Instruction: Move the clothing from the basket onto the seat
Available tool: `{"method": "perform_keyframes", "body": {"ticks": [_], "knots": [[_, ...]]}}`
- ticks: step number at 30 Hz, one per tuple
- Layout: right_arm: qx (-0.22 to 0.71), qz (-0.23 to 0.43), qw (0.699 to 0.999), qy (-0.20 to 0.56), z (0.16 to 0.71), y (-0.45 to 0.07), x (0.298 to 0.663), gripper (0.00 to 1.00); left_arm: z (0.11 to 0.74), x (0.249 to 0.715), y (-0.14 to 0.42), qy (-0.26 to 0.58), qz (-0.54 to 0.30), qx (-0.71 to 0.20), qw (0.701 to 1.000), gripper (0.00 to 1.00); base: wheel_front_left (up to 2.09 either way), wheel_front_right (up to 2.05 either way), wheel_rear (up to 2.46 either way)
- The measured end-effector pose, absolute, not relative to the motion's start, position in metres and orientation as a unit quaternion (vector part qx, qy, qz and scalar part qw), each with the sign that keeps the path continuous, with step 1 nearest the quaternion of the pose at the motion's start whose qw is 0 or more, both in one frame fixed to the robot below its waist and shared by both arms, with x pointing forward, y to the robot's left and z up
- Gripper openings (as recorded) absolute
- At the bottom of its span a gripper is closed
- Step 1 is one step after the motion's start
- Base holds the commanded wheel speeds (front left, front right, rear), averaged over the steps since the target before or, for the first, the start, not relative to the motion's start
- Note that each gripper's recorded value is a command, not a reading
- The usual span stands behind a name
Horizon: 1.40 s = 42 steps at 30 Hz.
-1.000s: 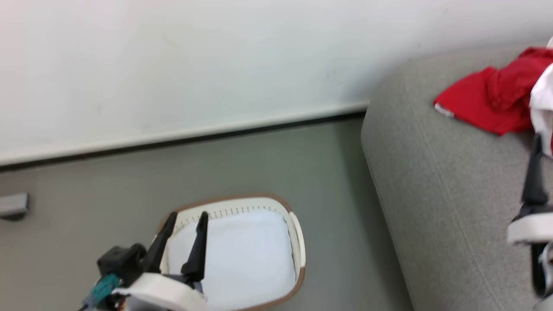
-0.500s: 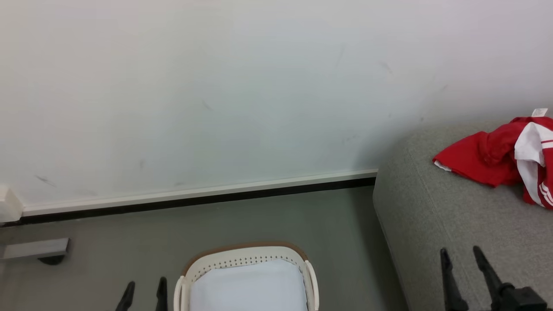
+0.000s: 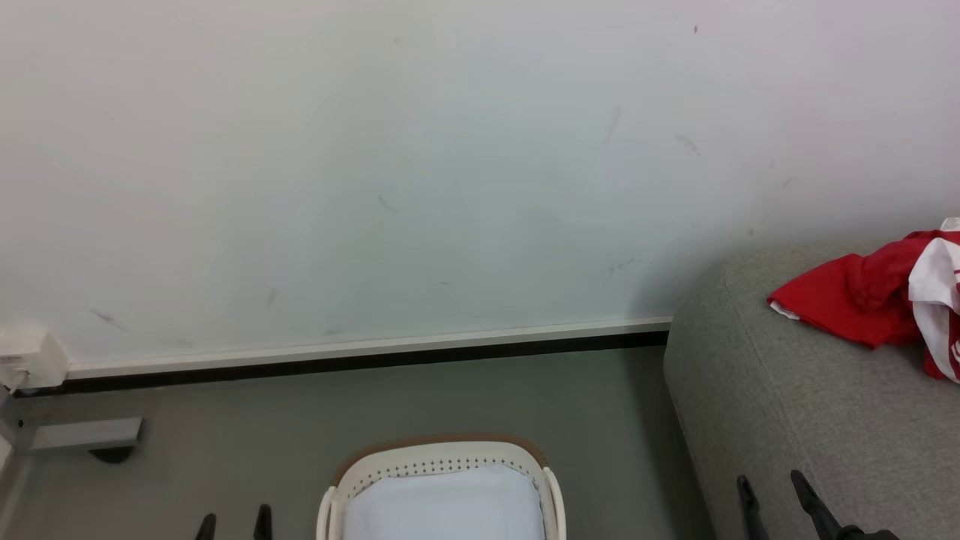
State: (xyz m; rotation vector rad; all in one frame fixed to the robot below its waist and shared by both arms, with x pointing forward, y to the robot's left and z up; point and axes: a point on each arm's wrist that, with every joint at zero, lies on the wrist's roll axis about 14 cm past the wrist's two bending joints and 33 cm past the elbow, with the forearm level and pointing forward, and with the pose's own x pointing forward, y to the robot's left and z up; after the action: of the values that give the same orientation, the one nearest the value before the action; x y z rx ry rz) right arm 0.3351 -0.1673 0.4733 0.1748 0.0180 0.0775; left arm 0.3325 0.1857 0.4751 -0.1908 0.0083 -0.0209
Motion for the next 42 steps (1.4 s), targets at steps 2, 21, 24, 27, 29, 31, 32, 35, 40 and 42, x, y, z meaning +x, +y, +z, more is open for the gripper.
{"method": "perform_keyframes", "body": {"ticks": [2, 21, 24, 27, 29, 31, 32, 35, 40, 42], "knots": [[0.088, 0.040, 0.995, 0.010, 0.473, -0.166, 0.335, 1.00, 0.476, 0.333, 0.186, 0.003, -0.011, -0.095, 0.995, 1.00, 0.00, 0.00, 0.00], [0.179, 0.009, 0.982, 0.051, 0.453, -0.173, 0.331, 0.00, 0.455, 0.330, 0.186, 0.045, 0.013, -0.187, 0.981, 0.00, 0.00, 0.00, 0.00], [0.205, 0.001, 0.977, 0.052, 0.453, -0.176, 0.332, 0.00, 0.456, 0.332, 0.188, 0.044, 0.019, -0.213, 0.976, 0.00, 0.00, 0.00, 0.00], [0.229, -0.007, 0.972, 0.054, 0.453, -0.179, 0.333, 0.00, 0.457, 0.335, 0.188, 0.044, 0.023, -0.236, 0.970, 0.00, 0.00, 0.00, 0.00], [0.244, -0.011, 0.968, 0.054, 0.454, -0.180, 0.334, 0.00, 0.458, 0.336, 0.189, 0.045, 0.026, -0.250, 0.967, 0.00, 0.00, 0.00, 0.00], [0.260, -0.015, 0.964, 0.053, 0.455, -0.182, 0.335, 0.00, 0.458, 0.337, 0.190, 0.044, 0.029, -0.267, 0.962, 0.00, 0.00, 0.00, 0.00], [0.267, -0.017, 0.962, 0.053, 0.455, -0.182, 0.336, 0.00, 0.459, 0.338, 0.190, 0.044, 0.030, -0.275, 0.960, 0.00, 0.00, 0.00, 0.00], [0.289, -0.019, 0.956, 0.048, 0.459, -0.184, 0.340, 0.00, 0.461, 0.341, 0.191, 0.043, 0.032, -0.296, 0.954, 0.00, 0.00, 0.00, 0.00], [0.324, -0.027, 0.944, 0.049, 0.460, -0.186, 0.342, 0.00, 0.463, 0.344, 0.193, 0.041, 0.037, -0.331, 0.942, 0.00, 0.00, 0.00, 0.00], [0.337, -0.030, 0.940, 0.049, 0.460, -0.188, 0.343, 0.00, 0.464, 0.346, 0.193, 0.041, 0.037, -0.341, 0.938, 0.00, 0.00, 0.00, 0.00]]}}
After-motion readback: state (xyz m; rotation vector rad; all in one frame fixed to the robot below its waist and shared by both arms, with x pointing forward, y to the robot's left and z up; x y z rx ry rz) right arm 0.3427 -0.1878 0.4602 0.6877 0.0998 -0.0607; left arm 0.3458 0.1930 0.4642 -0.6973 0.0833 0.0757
